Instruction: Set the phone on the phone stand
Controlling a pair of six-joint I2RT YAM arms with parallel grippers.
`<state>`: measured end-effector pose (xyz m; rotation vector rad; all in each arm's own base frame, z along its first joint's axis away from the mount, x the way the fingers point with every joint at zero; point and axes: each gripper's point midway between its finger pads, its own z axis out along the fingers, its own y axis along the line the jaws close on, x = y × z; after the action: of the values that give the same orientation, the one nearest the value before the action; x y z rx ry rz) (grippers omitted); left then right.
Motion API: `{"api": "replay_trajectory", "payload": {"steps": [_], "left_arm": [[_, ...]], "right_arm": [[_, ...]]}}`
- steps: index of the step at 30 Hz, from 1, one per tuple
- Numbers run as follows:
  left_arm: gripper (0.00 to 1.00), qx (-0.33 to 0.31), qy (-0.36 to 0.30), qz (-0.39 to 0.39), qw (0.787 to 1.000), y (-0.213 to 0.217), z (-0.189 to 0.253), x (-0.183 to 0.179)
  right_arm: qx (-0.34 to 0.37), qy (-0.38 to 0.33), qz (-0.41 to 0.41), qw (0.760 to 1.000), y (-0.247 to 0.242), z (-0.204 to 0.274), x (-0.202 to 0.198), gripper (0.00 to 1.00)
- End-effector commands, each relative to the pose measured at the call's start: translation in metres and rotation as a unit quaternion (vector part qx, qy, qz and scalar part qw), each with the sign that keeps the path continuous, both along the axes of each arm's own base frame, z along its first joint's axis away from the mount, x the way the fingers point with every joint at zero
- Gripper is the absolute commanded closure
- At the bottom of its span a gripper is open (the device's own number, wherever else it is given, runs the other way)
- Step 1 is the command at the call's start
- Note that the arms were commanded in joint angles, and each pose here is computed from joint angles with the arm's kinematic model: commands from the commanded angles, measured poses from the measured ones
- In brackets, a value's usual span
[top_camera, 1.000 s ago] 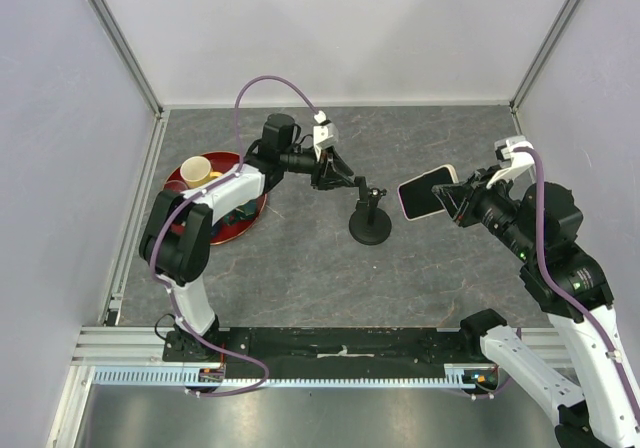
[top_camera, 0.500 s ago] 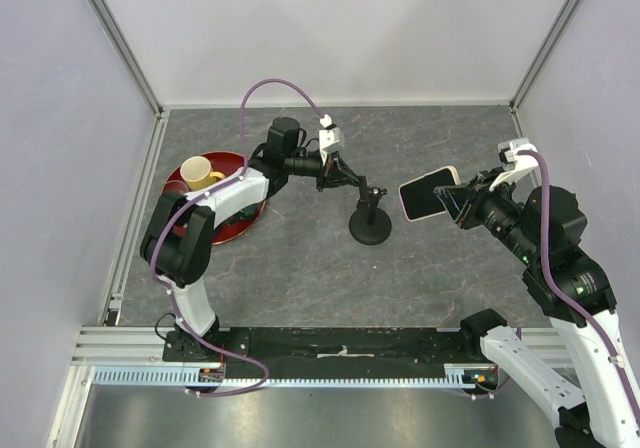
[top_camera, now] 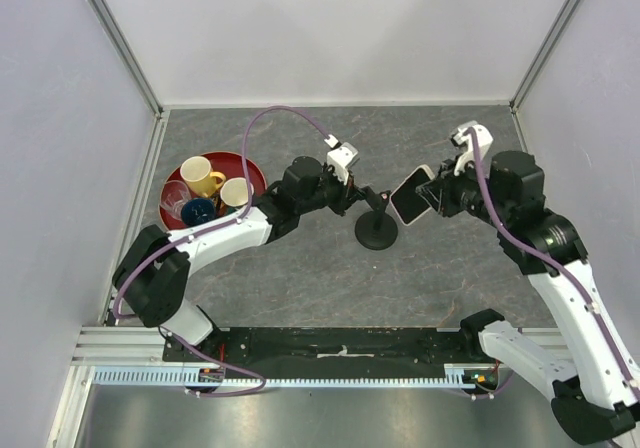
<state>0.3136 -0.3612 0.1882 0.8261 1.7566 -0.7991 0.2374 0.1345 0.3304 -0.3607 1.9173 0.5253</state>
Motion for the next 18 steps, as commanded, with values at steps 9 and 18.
{"api": "replay_trajectory", "payload": {"steps": [9, 18], "left_arm": [[0.98, 0.053, 0.136, 0.130, 0.981, 0.030, -0.040, -0.010], [0.98, 0.026, 0.068, 0.110, 0.991, 0.034, 0.008, -0.011]], "right_arm": [[-0.008, -0.123, 0.284, 0.951, 0.065, 0.025, -0.029, 1.00], [-0.005, -0.097, 0.153, 0.983, 0.042, 0.035, 0.002, 1.00]]}}
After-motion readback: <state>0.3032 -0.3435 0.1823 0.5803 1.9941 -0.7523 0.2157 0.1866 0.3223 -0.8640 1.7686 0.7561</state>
